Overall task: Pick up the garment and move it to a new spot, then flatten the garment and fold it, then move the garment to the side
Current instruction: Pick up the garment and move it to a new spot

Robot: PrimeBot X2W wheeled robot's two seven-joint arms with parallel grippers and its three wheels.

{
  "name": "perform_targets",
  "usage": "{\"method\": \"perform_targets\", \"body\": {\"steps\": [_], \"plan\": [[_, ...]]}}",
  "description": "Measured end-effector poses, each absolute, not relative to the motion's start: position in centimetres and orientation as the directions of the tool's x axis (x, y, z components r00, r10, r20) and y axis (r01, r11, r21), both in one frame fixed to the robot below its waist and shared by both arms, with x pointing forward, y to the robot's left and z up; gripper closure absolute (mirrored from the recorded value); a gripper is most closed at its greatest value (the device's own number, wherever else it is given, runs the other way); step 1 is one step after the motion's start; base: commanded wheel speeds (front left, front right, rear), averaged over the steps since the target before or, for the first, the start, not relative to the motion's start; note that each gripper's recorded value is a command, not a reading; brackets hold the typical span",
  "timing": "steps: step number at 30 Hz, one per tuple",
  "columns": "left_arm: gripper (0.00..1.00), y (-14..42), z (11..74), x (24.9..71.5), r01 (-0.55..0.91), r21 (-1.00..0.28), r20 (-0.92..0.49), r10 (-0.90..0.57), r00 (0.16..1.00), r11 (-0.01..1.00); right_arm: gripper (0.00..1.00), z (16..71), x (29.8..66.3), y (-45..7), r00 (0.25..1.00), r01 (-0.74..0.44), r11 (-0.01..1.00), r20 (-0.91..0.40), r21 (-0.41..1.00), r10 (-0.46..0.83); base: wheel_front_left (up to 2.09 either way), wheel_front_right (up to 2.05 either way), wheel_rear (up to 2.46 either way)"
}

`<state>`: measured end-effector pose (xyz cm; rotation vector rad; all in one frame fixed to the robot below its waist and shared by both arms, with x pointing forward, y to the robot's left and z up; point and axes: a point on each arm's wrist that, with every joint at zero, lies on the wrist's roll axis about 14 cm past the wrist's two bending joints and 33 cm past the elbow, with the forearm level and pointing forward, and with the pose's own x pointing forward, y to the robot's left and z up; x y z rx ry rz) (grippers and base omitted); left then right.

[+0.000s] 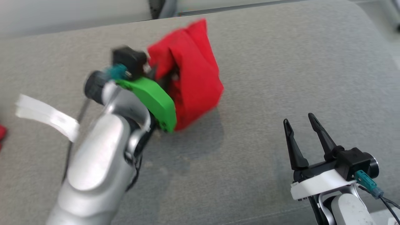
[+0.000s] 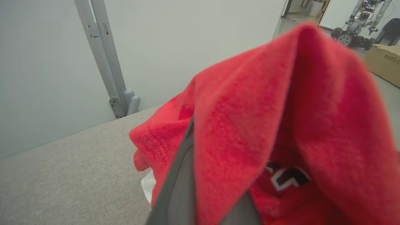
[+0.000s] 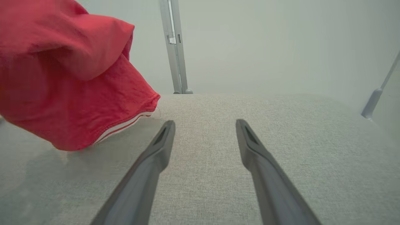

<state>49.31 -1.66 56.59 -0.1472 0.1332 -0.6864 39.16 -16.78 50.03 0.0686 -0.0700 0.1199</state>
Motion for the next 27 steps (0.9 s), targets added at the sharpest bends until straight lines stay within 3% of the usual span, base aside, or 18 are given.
{"method": "perform_targets", "body": {"steps": [6,16,18,20,27], "plan": [[1.00,-8.4,51.1,44.9,0.729,-0.172,-0.161,-0.749,0.643,0.662,0.00,50.2,36.8,-20.4,0.998,-0.001,0.999,0.066,0.052,-0.002,0.00,0.00,0.00],[1.00,-10.9,42.9,42.7,0.726,-0.206,-0.287,-0.750,0.597,0.656,0.00,49.8,34.5,-23.4,0.992,0.114,0.992,0.040,0.053,-0.116,0.00,0.00,0.00],[0.57,-10.8,42.8,42.7,0.717,-0.222,-0.276,-0.747,0.604,0.661,0.00,49.6,34.4,-23.3,0.993,0.113,0.992,0.035,0.054,-0.115,0.00,0.00,0.00],[0.00,-10.7,42.8,42.6,0.715,-0.225,-0.268,-0.748,0.608,0.662,0.00,49.7,34.5,-23.1,0.993,0.105,0.993,0.040,0.050,-0.107,0.00,0.00,0.00],[0.00,-9.7,45.9,41.1,0.686,-0.255,-0.159,-0.729,0.665,0.681,0.00,51.8,34.4,-22.3,0.993,0.058,0.998,0.106,0.012,-0.059,0.00,0.00,0.00]]}}
